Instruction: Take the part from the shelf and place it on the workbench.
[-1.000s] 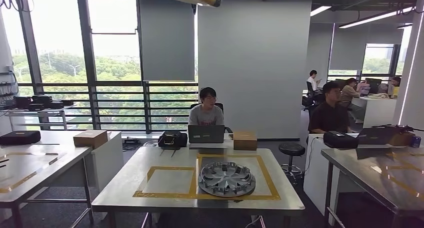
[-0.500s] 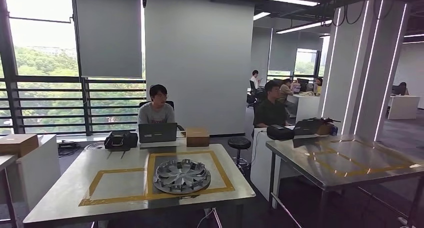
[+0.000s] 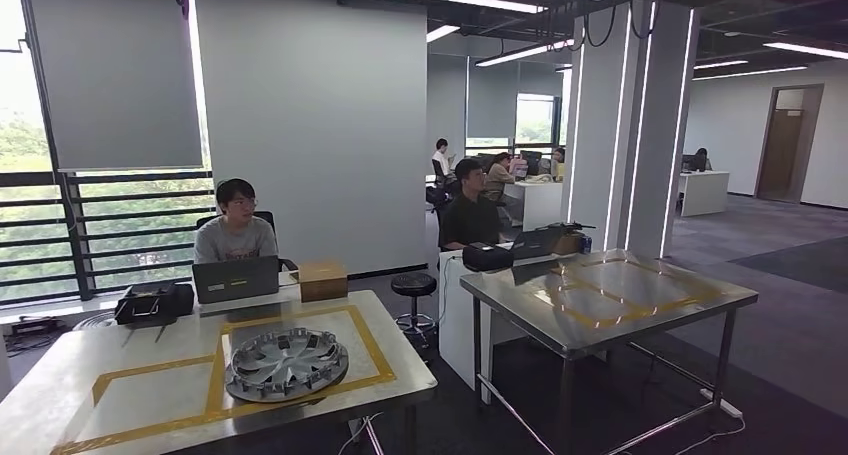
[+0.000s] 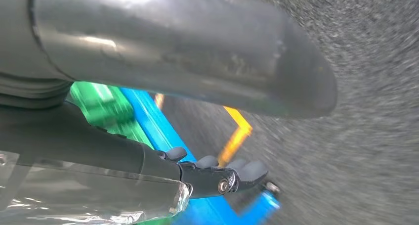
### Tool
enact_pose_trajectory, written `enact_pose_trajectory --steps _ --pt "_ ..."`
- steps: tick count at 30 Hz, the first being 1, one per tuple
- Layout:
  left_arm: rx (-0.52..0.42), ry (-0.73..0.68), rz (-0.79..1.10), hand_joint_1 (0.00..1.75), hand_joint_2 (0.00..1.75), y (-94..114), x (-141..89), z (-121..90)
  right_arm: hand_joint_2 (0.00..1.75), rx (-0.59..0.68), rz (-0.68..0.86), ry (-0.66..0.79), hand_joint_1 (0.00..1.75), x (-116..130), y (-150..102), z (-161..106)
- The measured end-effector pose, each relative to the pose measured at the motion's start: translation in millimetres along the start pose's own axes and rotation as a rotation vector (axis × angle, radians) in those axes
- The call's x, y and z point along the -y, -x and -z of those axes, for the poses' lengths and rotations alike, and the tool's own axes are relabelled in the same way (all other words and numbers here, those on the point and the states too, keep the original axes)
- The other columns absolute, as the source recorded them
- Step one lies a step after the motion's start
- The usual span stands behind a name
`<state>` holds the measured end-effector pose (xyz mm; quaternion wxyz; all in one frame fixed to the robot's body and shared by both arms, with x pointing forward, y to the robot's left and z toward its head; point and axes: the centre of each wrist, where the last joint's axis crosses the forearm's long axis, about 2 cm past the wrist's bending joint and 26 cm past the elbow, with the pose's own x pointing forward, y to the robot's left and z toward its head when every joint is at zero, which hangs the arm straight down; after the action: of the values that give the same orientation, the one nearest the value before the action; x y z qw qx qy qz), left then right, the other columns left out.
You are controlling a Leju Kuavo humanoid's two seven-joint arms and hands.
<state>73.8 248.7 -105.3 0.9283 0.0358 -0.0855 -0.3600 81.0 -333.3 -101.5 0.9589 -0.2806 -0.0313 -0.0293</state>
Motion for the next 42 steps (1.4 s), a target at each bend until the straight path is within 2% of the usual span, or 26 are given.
enact_pose_trajectory --steps 9,21,35,42 --pt "-0.048 -0.011 -0.021 0.0 0.0 8 -8 1 0.0 -0.049 0.119 -0.012 0.0 3 0 2" --pt "-0.097 -0.053 -0.082 0.0 0.0 29 -35 2 0.0 -0.145 0.318 -0.059 0.0 -3 4 -1" --pt "-0.203 -0.119 -0.057 0.0 0.0 62 -73 0 0.0 -0.19 0.295 -0.17 0.0 -42 9 -24" --pt "-0.179 -0.122 -0.015 0.0 0.0 64 -79 -1 0.0 -0.151 0.302 -0.182 0.0 -47 7 -27"
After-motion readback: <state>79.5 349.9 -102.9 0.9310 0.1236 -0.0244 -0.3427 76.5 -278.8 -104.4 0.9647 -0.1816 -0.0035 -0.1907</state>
